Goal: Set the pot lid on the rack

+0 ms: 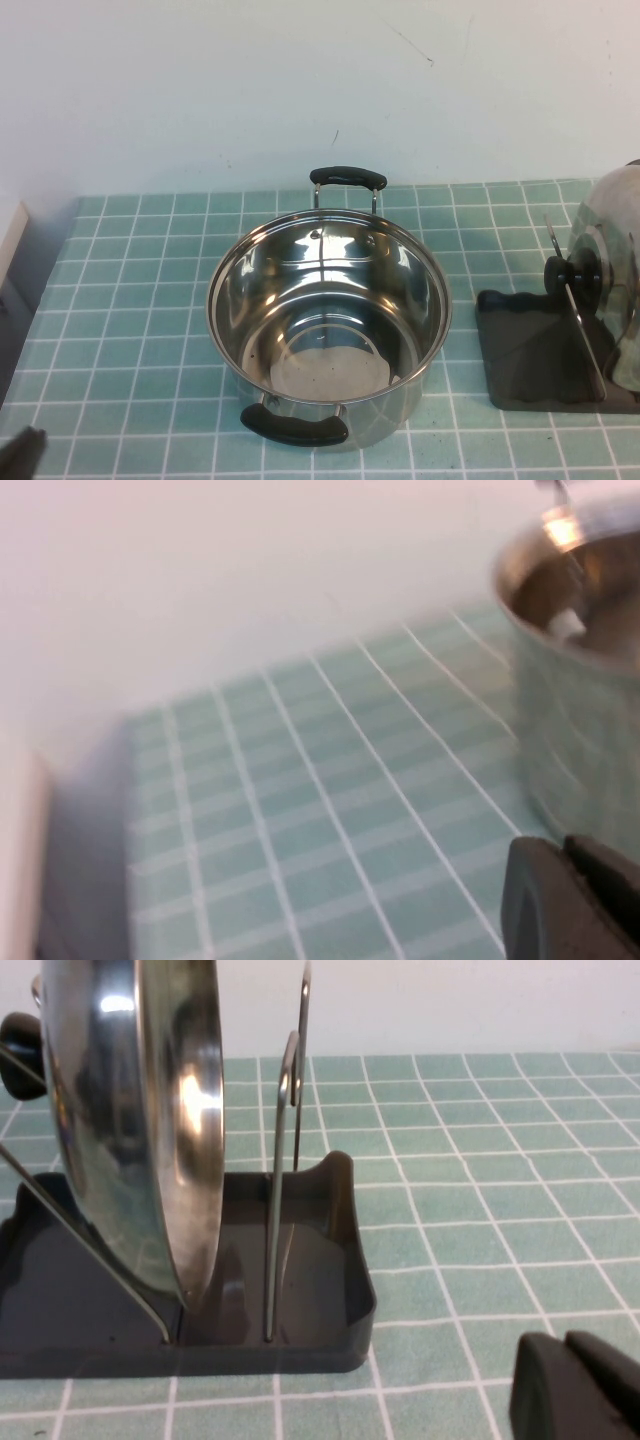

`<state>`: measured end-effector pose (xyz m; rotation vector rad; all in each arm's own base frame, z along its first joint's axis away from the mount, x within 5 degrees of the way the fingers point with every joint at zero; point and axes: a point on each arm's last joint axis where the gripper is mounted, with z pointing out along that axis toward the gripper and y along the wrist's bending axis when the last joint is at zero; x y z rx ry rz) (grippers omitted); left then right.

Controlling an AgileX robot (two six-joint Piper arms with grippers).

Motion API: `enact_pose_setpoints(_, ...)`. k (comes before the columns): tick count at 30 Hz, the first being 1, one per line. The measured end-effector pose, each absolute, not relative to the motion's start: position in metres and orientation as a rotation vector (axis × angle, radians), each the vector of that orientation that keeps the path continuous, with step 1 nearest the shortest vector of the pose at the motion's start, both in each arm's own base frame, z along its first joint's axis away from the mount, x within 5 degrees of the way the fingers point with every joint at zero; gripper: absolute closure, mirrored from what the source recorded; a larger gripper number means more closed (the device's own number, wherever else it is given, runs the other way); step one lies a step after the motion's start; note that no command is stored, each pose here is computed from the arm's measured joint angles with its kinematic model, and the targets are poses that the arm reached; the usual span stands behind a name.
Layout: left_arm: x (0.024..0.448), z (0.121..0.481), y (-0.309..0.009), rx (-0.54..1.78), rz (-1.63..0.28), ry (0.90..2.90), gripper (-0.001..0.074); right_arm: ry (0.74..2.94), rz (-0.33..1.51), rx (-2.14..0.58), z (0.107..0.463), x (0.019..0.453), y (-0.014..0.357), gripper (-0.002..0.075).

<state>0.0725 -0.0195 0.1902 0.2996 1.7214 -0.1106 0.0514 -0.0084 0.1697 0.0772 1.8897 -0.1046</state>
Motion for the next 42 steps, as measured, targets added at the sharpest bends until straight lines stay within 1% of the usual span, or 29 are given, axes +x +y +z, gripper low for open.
enact_pose_setpoints(6, 0.059, 0.203, -0.002, 0.031, -0.102, 1.551, 0.0737, 1.890, -0.105, 0.077, 0.170, 0.051, -0.008, 0.0727)
enact_pose_setpoints(8, 0.057, 0.199, 0.003, -0.020, -0.069, 1.582, 0.0736, 1.890, -0.106, 0.076, 0.170, 0.051, -0.008, 0.0727)
enact_pose_setpoints(11, 0.056, 0.189, 0.004, -0.001, -0.018, 1.688, 0.0737, 1.890, -0.106, 0.076, 0.170, 0.051, -0.008, 0.0727)
enact_pose_setpoints(15, 0.054, 0.176, 0.000, -0.019, -0.102, 1.834, 0.0736, 1.890, -0.106, 0.076, 0.170, 0.051, -0.008, 0.0727)
enact_pose_setpoints(24, 0.053, 0.176, -0.004, -0.063, -0.175, 1.847, 0.0736, 1.890, -0.106, 0.076, 0.170, 0.051, -0.008, 0.0727)
enact_pose_setpoints(29, 0.053, 0.176, -0.004, -0.219, -0.244, 1.835, 0.0737, 1.890, -0.106, 0.076, 0.170, 0.051, -0.008, 0.0727)
enact_pose_setpoints(33, 0.053, 0.177, -0.002, -0.306, -0.252, 1.819, 0.0737, 1.890, -0.106, 0.076, 0.170, 0.051, -0.008, 0.0727)
enact_pose_setpoints(36, 0.053, 0.177, -0.001, -0.278, -0.196, 1.820, 0.0737, 1.890, -0.106, 0.076, 0.170, 0.051, -0.008, 0.0727)
enact_pose_setpoints(42, 0.053, 0.177, 0.002, -0.069, -0.001, 1.835, 0.0737, 1.890, -0.106, 0.076, 0.170, 0.051, -0.008, 0.0727)
